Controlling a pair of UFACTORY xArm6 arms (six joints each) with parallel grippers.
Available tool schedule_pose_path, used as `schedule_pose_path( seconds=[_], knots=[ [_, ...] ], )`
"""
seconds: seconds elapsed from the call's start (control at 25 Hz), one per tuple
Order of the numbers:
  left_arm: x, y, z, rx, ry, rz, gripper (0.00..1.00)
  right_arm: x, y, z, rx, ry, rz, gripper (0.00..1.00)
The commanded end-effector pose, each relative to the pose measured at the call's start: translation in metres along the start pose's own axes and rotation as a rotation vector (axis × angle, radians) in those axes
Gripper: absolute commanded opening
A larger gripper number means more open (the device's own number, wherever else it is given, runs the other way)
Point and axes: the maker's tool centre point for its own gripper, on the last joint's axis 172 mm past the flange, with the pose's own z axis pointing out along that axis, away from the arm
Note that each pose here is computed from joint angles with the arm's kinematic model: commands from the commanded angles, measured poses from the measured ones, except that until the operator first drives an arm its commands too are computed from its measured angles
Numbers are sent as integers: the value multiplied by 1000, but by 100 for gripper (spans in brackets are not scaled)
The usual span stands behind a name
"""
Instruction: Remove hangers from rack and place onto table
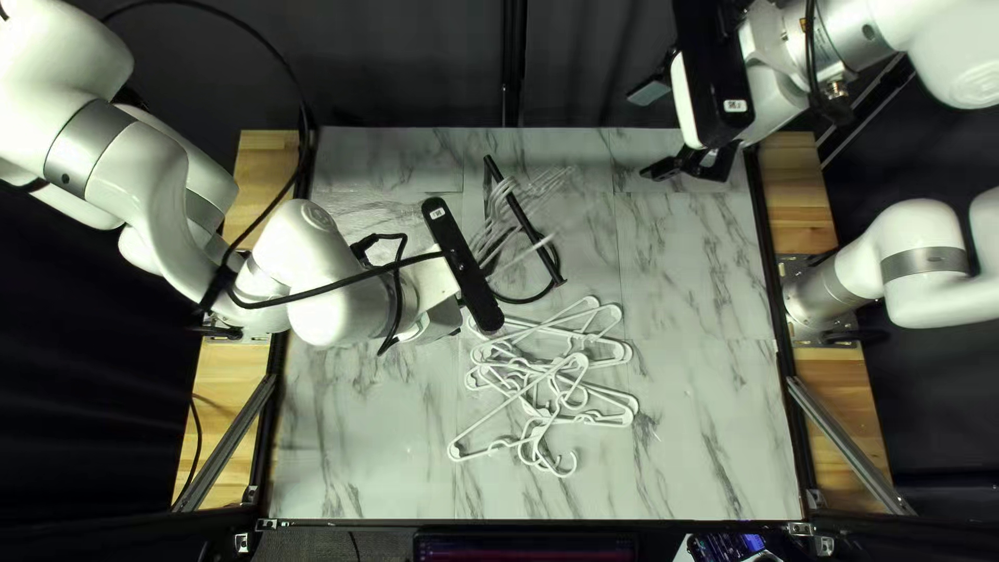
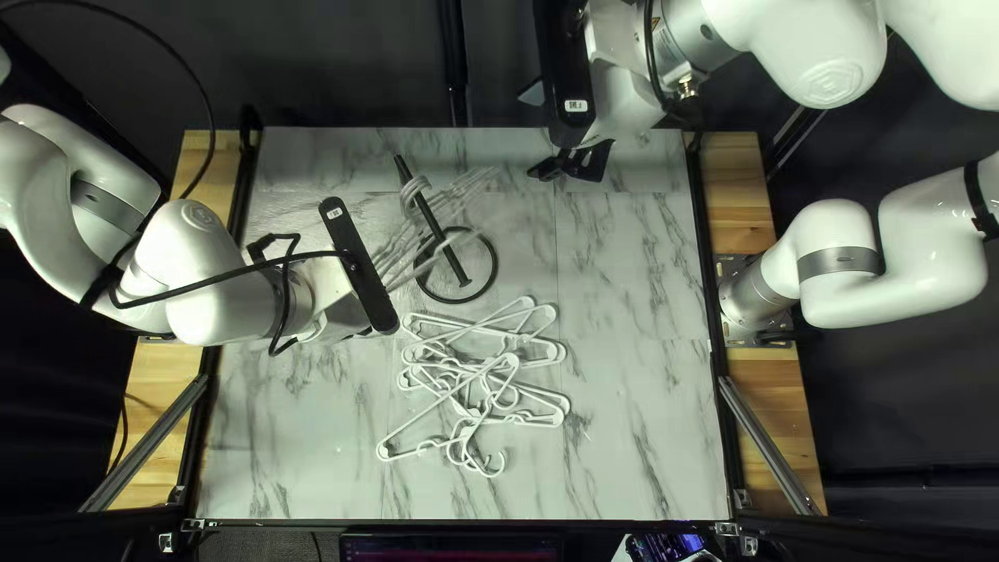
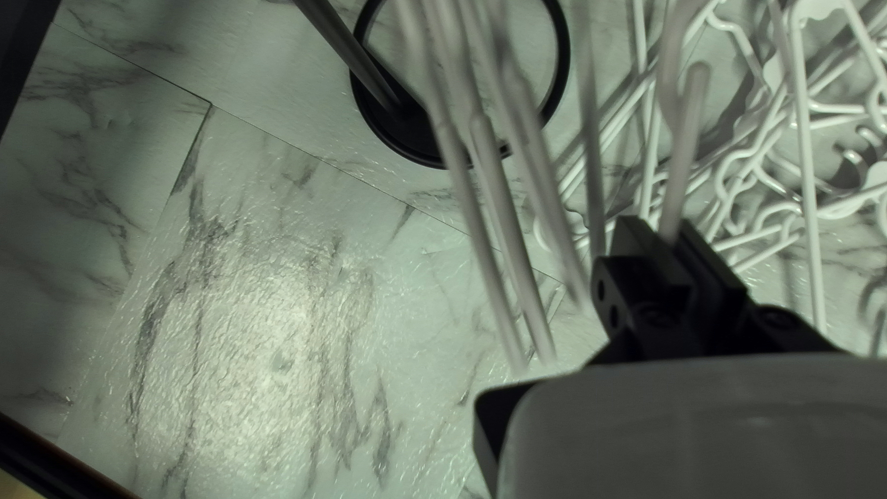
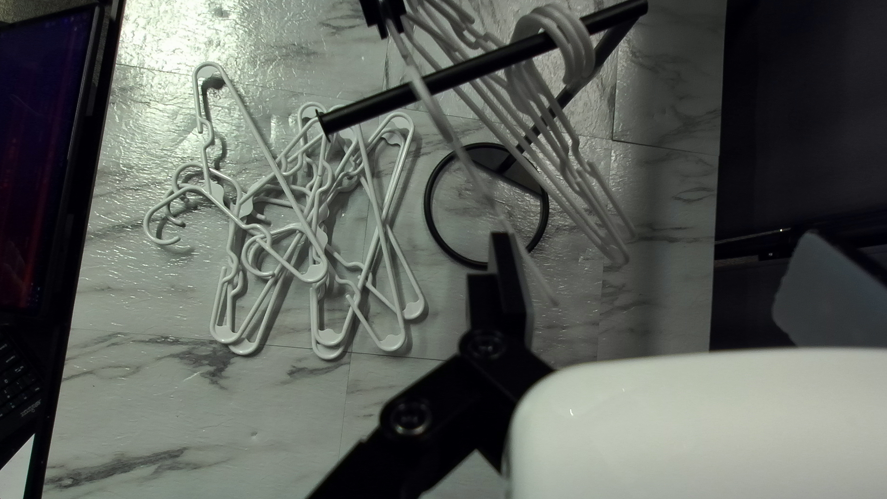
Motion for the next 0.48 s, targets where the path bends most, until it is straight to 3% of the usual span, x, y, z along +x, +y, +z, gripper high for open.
schedule_pose_path(
  seconds=[0.04,0.36,0.48],
  knots=[
    [5,3,-13,10,12,7,8,0,0,0,0,0,0,100],
    [-2,29,-37,19,40,26,2,0,0,0,0,0,0,100],
    [-12,52,-50,8,46,42,0,0,0,0,0,0,0,100]
  ],
)
